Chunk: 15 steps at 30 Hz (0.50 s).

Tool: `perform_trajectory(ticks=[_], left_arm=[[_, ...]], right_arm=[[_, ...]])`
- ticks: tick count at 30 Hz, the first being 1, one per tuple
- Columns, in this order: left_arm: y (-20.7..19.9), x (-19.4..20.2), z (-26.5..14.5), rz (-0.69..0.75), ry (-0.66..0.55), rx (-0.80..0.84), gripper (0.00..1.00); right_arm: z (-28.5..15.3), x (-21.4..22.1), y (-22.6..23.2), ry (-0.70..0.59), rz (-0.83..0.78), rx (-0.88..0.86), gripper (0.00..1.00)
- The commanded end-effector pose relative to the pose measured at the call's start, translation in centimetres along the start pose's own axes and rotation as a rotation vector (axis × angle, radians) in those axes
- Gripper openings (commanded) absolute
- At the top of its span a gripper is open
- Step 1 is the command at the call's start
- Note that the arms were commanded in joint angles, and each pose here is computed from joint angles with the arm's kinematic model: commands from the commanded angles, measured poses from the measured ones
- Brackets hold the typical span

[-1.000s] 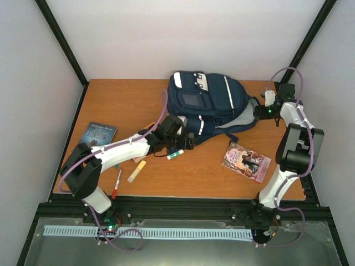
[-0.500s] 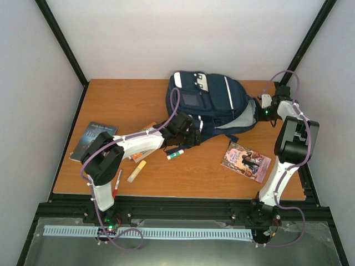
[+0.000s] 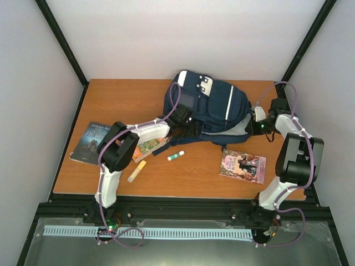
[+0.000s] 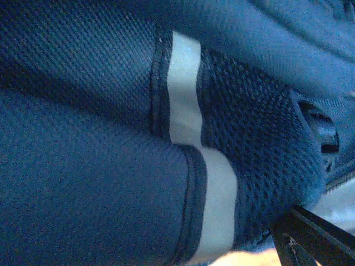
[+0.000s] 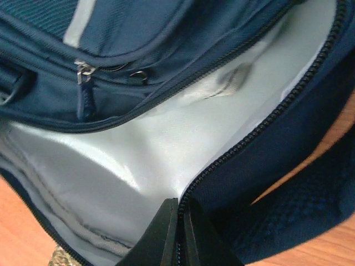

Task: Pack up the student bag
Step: Adjust the student bag at the center of the board.

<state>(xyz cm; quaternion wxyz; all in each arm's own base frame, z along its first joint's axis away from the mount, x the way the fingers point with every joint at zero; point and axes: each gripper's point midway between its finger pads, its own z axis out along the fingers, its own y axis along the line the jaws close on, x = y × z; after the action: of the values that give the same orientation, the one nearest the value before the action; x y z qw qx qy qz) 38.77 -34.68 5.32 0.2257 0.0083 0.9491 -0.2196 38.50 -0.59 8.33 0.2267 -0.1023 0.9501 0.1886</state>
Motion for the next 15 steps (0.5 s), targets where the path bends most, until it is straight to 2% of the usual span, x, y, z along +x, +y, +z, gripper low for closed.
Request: perform_trajectory(ticks=[1, 15], left_arm=[[-0.8, -3.7, 1.1, 0.032, -0.047, 0.036, 0.94], [-3.1, -8.1, 4.8, 0.063, -0.064, 0.083, 0.94]], right_arm=[[-0.2, -0.4, 4.3, -0.025, -0.090, -0.106, 0.03], [2.2, 3.2, 16.1, 0.101, -0.272, -0.329, 0.03]])
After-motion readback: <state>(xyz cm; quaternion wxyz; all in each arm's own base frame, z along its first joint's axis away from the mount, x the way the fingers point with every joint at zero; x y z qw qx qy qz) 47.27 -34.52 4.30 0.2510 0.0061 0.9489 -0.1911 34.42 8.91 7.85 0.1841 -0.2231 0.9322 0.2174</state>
